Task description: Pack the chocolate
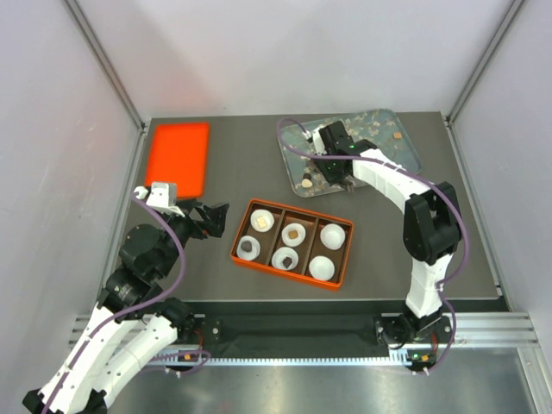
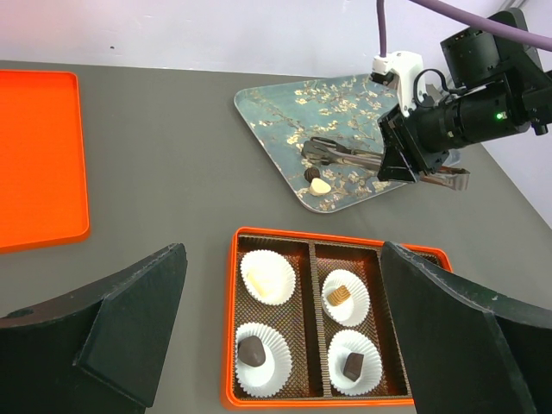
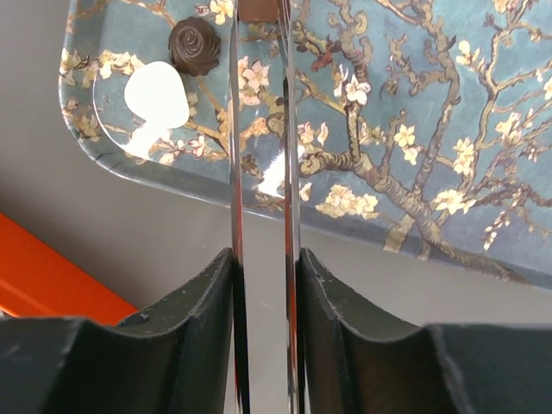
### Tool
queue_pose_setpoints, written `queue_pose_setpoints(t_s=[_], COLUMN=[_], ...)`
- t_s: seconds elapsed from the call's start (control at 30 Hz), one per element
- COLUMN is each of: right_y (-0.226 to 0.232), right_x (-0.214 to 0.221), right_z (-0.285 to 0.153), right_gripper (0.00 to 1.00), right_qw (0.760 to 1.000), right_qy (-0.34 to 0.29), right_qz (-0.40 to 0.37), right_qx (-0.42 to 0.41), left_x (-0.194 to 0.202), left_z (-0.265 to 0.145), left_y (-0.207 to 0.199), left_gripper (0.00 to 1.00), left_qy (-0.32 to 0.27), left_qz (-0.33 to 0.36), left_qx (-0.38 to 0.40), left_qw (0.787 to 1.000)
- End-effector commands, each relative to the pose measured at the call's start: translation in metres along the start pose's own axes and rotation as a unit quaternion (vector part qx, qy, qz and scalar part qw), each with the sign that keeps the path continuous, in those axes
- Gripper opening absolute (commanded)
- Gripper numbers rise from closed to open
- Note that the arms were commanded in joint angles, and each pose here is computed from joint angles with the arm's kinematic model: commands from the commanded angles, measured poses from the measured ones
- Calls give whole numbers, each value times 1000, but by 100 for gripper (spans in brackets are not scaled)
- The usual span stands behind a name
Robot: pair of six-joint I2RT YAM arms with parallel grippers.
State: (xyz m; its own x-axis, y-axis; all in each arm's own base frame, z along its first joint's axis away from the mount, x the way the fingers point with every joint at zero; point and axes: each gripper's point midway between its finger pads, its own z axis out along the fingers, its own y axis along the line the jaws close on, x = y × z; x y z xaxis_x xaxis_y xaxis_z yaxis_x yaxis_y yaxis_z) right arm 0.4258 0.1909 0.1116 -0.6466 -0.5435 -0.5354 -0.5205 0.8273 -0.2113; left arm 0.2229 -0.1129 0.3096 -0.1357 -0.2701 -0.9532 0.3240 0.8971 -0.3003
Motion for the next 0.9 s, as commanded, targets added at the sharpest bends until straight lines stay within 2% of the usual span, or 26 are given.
queue_pose_setpoints(t_s=[0.0, 0.5, 0.87], right_y=[-12, -11, 34], right_x=[-26, 0, 84], right_z=[-25, -104, -167], right_gripper=[32, 29, 29], right_qw=[999, 993, 986], right_qy=[-40, -71, -55], right_qz=[20, 98, 155], right_qx=[15, 16, -22], left_x=[-10, -11, -11], left_z=[2, -1, 0], left_y=[-2, -2, -4], left_gripper=[99, 99, 99], left_qy=[-21, -23, -23], left_qz=[-3, -5, -5], left_qx=[3, 4, 9], left_qw=[1000, 1000, 1000])
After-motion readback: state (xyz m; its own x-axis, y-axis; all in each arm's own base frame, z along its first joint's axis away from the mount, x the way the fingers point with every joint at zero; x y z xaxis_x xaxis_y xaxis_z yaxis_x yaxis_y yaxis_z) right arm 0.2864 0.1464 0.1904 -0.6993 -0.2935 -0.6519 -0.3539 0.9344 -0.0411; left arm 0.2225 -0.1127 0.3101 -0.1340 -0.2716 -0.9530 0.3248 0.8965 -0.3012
